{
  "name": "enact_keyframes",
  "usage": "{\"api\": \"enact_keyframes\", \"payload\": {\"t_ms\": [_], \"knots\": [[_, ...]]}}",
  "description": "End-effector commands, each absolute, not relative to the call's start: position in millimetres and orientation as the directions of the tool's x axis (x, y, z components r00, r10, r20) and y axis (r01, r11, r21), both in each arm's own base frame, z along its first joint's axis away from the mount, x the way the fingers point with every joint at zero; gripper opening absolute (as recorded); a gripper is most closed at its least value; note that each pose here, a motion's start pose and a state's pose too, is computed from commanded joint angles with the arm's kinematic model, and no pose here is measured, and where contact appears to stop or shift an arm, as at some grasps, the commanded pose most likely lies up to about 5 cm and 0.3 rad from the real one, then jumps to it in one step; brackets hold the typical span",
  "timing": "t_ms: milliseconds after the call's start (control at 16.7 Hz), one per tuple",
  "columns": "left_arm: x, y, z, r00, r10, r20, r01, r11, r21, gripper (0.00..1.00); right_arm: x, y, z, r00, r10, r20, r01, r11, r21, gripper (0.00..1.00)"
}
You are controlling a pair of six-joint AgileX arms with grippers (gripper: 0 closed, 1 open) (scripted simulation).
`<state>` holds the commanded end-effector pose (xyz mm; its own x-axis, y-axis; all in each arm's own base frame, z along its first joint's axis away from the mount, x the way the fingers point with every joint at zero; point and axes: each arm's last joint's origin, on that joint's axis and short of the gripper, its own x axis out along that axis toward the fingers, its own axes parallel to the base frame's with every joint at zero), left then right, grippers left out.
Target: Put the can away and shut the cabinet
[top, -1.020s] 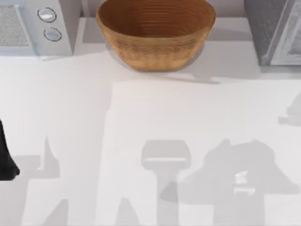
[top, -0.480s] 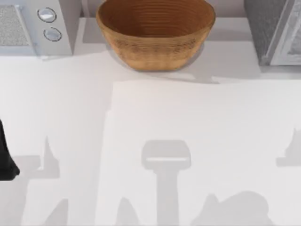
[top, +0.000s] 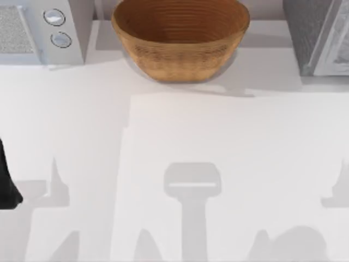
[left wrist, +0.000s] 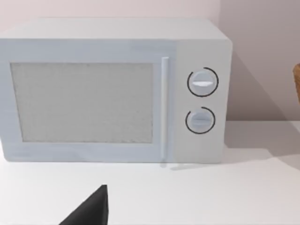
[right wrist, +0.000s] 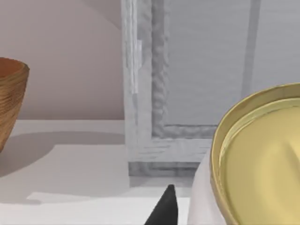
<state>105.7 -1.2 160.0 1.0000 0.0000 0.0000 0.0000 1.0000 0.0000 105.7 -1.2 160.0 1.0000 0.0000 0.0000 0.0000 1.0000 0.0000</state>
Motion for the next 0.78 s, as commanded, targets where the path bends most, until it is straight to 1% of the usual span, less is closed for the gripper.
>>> {"api": "enact_keyframes", "payload": {"t_ms": [240, 420, 600, 780], "knots": [[106, -1, 160, 1.000, 0.000, 0.000, 0.000, 1.000, 0.000, 1.00, 106, -1, 161, 1.000, -0.001, 0.000, 0.001, 1.000, 0.001, 0.00], [106, -1, 160, 1.000, 0.000, 0.000, 0.000, 1.000, 0.000, 1.00, 106, -1, 176, 1.000, -0.004, -0.010, 0.004, 1.000, 0.001, 0.00], [106, -1, 160, 1.000, 0.000, 0.000, 0.000, 1.000, 0.000, 1.00, 108, 1, 215, 1.000, -0.006, -0.026, 0.006, 1.000, -0.001, 0.00], [106, -1, 160, 1.000, 0.000, 0.000, 0.000, 1.000, 0.000, 1.00, 116, 4, 277, 1.000, -0.005, -0.018, 0.005, 1.000, -0.003, 0.00]]}}
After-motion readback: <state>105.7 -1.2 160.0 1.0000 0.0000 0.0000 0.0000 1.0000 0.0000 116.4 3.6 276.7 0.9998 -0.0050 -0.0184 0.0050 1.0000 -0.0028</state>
